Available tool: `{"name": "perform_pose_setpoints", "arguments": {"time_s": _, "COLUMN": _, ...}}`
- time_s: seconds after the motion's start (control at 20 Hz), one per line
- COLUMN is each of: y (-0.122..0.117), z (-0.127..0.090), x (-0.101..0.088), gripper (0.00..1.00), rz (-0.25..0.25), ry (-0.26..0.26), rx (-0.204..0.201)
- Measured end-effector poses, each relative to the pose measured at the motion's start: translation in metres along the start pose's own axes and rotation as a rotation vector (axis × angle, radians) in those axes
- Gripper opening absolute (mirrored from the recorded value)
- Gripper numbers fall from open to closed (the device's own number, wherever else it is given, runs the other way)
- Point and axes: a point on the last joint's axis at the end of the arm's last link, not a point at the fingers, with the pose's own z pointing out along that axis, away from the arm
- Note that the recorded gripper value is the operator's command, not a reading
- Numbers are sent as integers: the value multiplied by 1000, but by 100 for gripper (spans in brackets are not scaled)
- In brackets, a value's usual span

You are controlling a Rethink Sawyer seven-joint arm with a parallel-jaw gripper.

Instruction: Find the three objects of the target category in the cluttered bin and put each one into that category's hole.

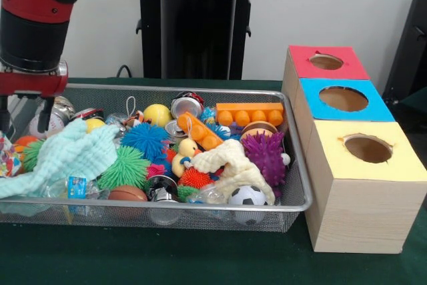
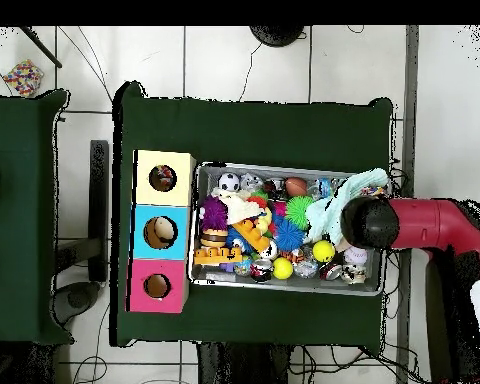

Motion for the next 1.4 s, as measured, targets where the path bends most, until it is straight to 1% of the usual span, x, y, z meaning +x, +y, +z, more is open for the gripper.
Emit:
{"name": "perform_pose_setpoints", "arguments": {"time_s": 0.2, "y": 7, "z": 9, "x": 0, "gripper": 100, "rz": -12, "ry": 1, "rx": -10}}
{"name": "perform_pose_setpoints", "arguments": {"time_s": 0.3, "y": 14, "z": 17, "x": 0, "gripper": 100, "rz": -23, "ry": 5, "rx": -21}}
{"name": "perform_pose_setpoints", "arguments": {"time_s": 0.4, "y": 16, "z": 20, "x": -1, "gripper": 100, "rz": -28, "ry": 7, "rx": -22}}
{"name": "perform_pose_setpoints", "arguments": {"time_s": 0.5, "y": 20, "z": 27, "x": -4, "gripper": 100, "rz": -44, "ry": 10, "rx": -18}}
{"name": "perform_pose_setpoints", "arguments": {"time_s": 0.7, "y": 27, "z": 37, "x": -25, "gripper": 100, "rz": -105, "ry": 4, "rx": 21}}
{"name": "perform_pose_setpoints", "arguments": {"time_s": 0.8, "y": 29, "z": 39, "x": -33, "gripper": 100, "rz": -125, "ry": 2, "rx": 35}}
{"name": "perform_pose_setpoints", "arguments": {"time_s": 0.9, "y": 33, "z": 41, "x": -47, "gripper": 100, "rz": -155, "ry": -6, "rx": 60}}
{"name": "perform_pose_setpoints", "arguments": {"time_s": 1.0, "y": 34, "z": 41, "x": -52, "gripper": 100, "rz": -165, "ry": -9, "rx": 68}}
{"name": "perform_pose_setpoints", "arguments": {"time_s": 1.05, "y": 36, "z": 41, "x": -59, "gripper": 100, "rz": -180, "ry": -13, "rx": 80}}
{"name": "perform_pose_setpoints", "arguments": {"time_s": 1.15, "y": 38, "z": 40, "x": -65, "gripper": 100, "rz": -196, "ry": -13, "rx": 94}}
{"name": "perform_pose_setpoints", "arguments": {"time_s": 1.25, "y": 39, "z": 39, "x": -66, "gripper": 100, "rz": -207, "ry": -9, "rx": 102}}
{"name": "perform_pose_setpoints", "arguments": {"time_s": 1.3, "y": 40, "z": 39, "x": -65, "gripper": 100, "rz": -220, "ry": -3, "rx": 112}}
{"name": "perform_pose_setpoints", "arguments": {"time_s": 1.4, "y": 40, "z": 39, "x": -65, "gripper": 100, "rz": -226, "ry": -1, "rx": 118}}
